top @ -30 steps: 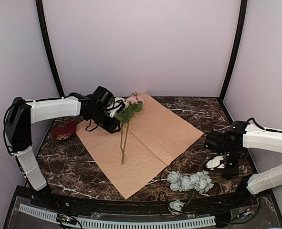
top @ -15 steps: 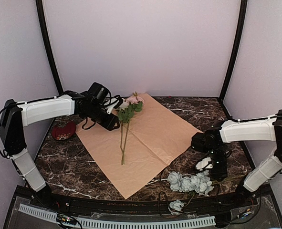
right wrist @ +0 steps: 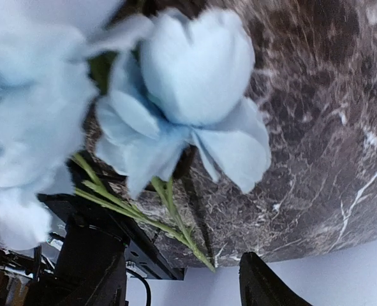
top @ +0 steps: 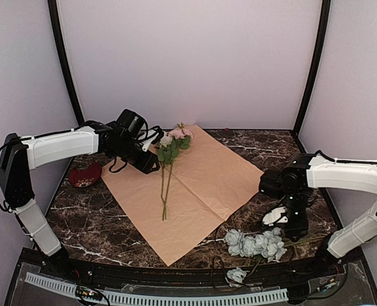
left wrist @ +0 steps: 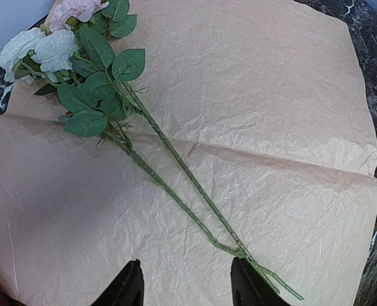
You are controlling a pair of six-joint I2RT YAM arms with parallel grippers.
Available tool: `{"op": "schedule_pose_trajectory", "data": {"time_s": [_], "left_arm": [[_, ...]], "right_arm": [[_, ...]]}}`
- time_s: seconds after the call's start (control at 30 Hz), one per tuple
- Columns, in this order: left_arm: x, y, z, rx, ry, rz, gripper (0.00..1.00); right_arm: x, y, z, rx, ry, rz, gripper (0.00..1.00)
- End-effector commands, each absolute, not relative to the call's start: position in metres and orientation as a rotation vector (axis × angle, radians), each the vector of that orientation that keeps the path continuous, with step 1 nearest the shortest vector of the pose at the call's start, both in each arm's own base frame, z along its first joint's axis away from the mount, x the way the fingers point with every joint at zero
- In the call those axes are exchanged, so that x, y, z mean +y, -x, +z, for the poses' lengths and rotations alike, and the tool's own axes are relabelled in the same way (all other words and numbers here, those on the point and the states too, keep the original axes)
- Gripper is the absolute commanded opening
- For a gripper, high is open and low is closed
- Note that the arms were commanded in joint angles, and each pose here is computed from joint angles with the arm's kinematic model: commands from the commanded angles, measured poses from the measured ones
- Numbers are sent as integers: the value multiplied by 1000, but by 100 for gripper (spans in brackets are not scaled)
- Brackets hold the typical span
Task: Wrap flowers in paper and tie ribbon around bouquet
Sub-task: Pick up the fake flower from the corner of the board.
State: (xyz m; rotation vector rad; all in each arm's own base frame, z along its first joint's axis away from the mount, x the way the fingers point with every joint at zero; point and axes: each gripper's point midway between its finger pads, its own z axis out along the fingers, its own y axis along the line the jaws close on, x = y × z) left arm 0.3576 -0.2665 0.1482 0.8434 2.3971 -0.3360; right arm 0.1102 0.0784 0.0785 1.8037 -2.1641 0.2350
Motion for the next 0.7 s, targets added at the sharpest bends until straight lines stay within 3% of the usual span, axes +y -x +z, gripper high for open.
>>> {"op": "schedule_pose_trajectory", "data": {"time_s": [0.0,0.3,0.43,0.57,0.67], "left_arm": [[-263,-355,156,2373,-850,-322,48],[-263,-354,154,2376,-856,-325,49],[-263,-355,154,2374,-856,-322,49],[-263,-354,154,2374,-858,-324,50],[-262,-355,154,2373,-857,-312,50]], "right_arm": [[100,-90,78,-2088,-1913,37,61],[99,-95,42,-2048,-1940,111,60],[97,-98,38,-2045,-1972,136,32],[96,-97,35,-2035,-1982,140,27],[94,-99,39,-2012,-1992,171,8]]}}
